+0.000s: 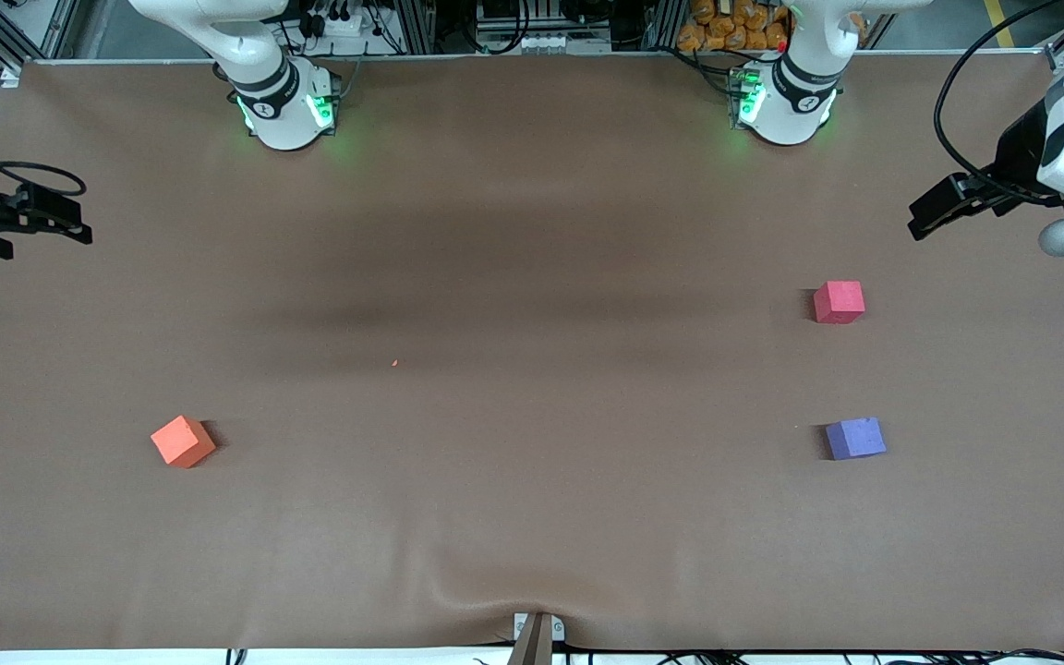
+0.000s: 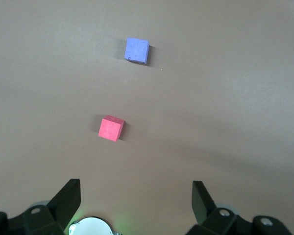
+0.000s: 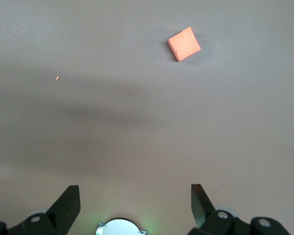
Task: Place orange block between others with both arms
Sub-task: 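Reach the right gripper toward the orange cube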
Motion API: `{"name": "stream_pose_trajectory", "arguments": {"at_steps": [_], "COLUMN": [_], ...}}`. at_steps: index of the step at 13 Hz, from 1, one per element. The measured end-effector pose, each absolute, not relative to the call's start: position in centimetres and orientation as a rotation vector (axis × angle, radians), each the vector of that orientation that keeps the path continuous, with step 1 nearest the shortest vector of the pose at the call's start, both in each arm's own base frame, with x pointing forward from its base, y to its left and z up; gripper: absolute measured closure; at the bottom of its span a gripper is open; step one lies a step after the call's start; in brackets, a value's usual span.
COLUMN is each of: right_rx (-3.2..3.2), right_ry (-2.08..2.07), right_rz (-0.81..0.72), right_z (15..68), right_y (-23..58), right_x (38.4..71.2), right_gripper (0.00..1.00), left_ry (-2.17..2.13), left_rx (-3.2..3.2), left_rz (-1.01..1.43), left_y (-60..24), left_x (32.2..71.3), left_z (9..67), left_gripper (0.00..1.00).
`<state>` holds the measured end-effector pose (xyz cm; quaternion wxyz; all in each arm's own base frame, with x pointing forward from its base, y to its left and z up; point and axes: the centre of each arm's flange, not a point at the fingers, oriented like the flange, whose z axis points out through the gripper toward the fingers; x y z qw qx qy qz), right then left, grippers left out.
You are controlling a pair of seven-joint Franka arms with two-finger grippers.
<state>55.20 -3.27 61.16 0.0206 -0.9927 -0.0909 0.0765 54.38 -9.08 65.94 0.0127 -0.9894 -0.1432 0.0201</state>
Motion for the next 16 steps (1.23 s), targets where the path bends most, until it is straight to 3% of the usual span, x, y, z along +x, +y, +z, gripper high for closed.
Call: {"name": "stream_pose_trajectory", "arguments": {"at_steps": [9, 11, 16], "right_rx": [-3.065, -3.072, -3.101], "right_ry": [-0.275, -0.244, -0.139], "right_rz": [0.255, 0.269, 0.282], "right_z": [59.5, 55.2, 38.0], "right_y": [-3.4, -4.4, -9.3], "right_x": [56.2, 58.8, 66.0], "right_gripper": [0.0, 0.0, 0.0], "left_ry": [-0.382, -0.379, -0.372], "left_rx": [-3.094, -3.095, -3.099], "left_rz": [0.056, 0.054, 0.043], "left_y": [-11.2, -11.3, -11.4], "left_x": [53.9, 53.8, 53.9], "left_z": [66.2, 66.2, 66.2], "left_gripper": [0.0, 0.0, 0.0]}}
